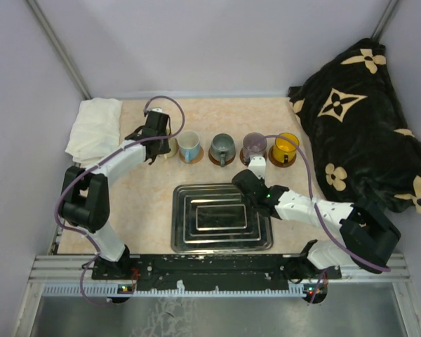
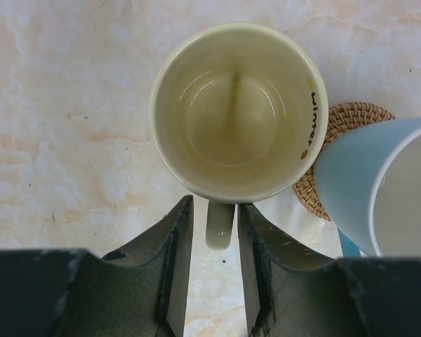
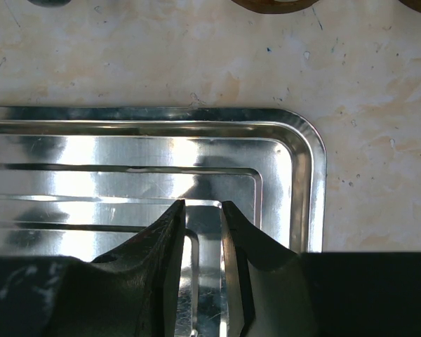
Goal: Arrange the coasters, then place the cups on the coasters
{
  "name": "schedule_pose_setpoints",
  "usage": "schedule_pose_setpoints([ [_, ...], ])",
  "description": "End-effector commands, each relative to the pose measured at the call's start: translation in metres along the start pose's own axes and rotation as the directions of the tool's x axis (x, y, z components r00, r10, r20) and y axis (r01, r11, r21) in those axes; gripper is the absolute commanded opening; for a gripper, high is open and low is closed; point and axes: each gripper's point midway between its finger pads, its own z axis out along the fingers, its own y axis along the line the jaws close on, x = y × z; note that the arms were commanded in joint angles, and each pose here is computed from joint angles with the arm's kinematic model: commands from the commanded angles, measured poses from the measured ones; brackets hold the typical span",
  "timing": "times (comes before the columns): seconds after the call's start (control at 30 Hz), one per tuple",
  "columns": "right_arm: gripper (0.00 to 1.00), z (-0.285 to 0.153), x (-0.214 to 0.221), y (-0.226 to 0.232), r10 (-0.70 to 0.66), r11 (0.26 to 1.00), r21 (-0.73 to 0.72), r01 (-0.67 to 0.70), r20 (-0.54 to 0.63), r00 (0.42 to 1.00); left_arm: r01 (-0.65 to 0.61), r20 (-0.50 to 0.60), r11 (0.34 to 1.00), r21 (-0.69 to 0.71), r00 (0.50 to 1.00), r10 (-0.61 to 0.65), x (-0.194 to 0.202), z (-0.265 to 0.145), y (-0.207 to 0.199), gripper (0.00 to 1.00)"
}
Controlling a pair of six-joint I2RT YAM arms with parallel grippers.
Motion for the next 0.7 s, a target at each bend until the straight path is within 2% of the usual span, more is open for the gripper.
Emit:
schedule_pose_setpoints([
  [0.0, 0.29, 0.002, -0.011, -0.004, 0.043, 0.999, 0.028, -0.044, 0.042, 0.998, 0.015, 0.038, 1.000, -0.010, 0.999, -0.014, -0.014, 0.008, 0.003, 0.36],
  [0.27, 0.29, 0.003, -0.009, -0.005, 0.043, 0.998, 0.033, -0.044, 0.039, 0.998, 0.013, 0.018, 1.000, -0.009, 1.000, -0.012, -0.005, 0.016, 0.002, 0.28],
  [0.37, 0.29, 0.004, -0.008, -0.004, 0.041, 0.999, 0.033, -0.043, 0.036, 0.998, 0.013, 0.011, 1.000, -0.020, 1.000, -0.013, 0.000, 0.020, 0.004, 0.17],
  [0.47, 0.29, 0.005, -0.008, -0.004, 0.038, 0.999, 0.035, -0.039, 0.032, 0.999, 0.031, 0.012, 0.999, -0.031, 0.999, -0.030, 0.001, 0.019, 0.006, 0.01],
  [0.67, 0.29, 0.006, -0.007, -0.004, 0.039, 0.999, 0.034, -0.040, 0.029, 0.999, 0.067, 0.105, 0.997, -0.029, 0.992, -0.063, -0.015, 0.006, 0.012, 0.00],
])
